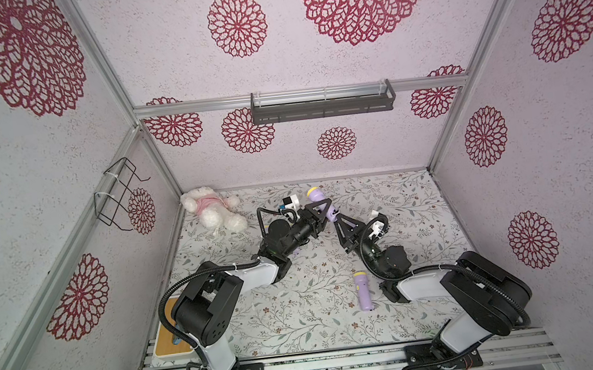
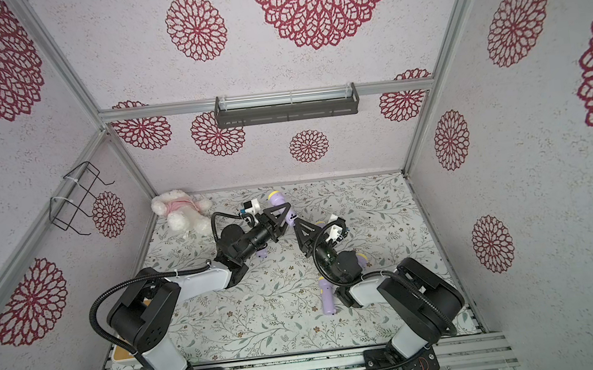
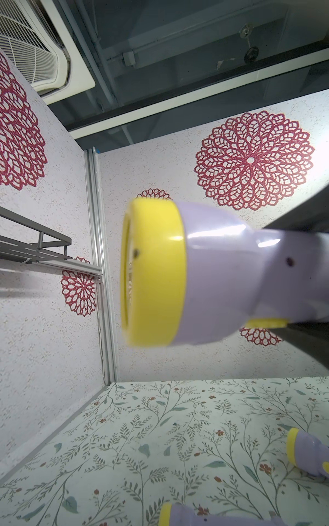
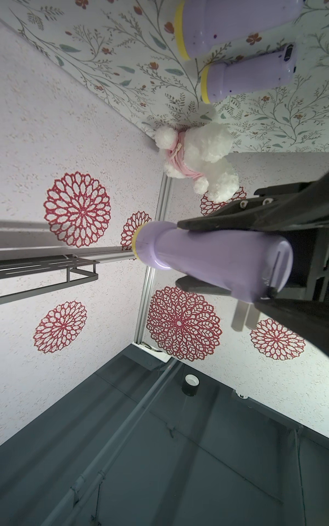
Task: Close the plug at the bottom of the flashlight
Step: Close the plug of the flashlight.
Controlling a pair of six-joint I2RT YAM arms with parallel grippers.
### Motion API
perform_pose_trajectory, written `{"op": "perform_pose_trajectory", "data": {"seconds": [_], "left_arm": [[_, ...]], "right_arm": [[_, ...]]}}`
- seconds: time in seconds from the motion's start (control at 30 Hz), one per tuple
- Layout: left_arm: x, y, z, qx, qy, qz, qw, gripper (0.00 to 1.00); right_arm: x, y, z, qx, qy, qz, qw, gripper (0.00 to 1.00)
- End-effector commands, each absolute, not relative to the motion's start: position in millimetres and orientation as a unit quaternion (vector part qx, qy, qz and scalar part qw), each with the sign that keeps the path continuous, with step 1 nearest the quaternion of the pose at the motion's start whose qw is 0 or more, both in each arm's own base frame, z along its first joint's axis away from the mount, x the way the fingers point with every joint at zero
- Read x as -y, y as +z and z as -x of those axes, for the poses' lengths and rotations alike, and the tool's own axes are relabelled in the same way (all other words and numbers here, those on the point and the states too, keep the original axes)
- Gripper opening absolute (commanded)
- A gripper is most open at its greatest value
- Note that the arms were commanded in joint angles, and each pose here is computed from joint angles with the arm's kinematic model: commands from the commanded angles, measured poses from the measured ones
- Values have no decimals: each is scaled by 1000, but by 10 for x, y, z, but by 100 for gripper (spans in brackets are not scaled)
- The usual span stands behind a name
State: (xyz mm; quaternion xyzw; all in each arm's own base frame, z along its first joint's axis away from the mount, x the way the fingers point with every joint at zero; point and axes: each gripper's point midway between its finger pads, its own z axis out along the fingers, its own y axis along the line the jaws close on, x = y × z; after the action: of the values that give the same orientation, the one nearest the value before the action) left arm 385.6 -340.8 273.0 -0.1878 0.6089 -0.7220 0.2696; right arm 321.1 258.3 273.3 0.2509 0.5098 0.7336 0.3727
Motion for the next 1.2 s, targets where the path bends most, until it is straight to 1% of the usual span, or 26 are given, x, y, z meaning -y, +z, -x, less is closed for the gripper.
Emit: {"op": "perform_pose_trajectory", "data": {"seconds": [0.0, 0.73, 1.17], "left_arm": [[3432, 2870, -3819, -588, -741, 176, 272, 0], [3466, 2856, -3817, -590, -741, 174, 269, 0], [3496, 2835, -3795, -591, -742, 172, 265, 0]], "right_arm": [[-2489, 3159, -3114, -447, 772, -228, 391, 39], [-2578, 3123, -3151, -449, 779, -232, 371, 38], [-2618, 3039, -3201, -455, 776, -241, 363, 34]]}}
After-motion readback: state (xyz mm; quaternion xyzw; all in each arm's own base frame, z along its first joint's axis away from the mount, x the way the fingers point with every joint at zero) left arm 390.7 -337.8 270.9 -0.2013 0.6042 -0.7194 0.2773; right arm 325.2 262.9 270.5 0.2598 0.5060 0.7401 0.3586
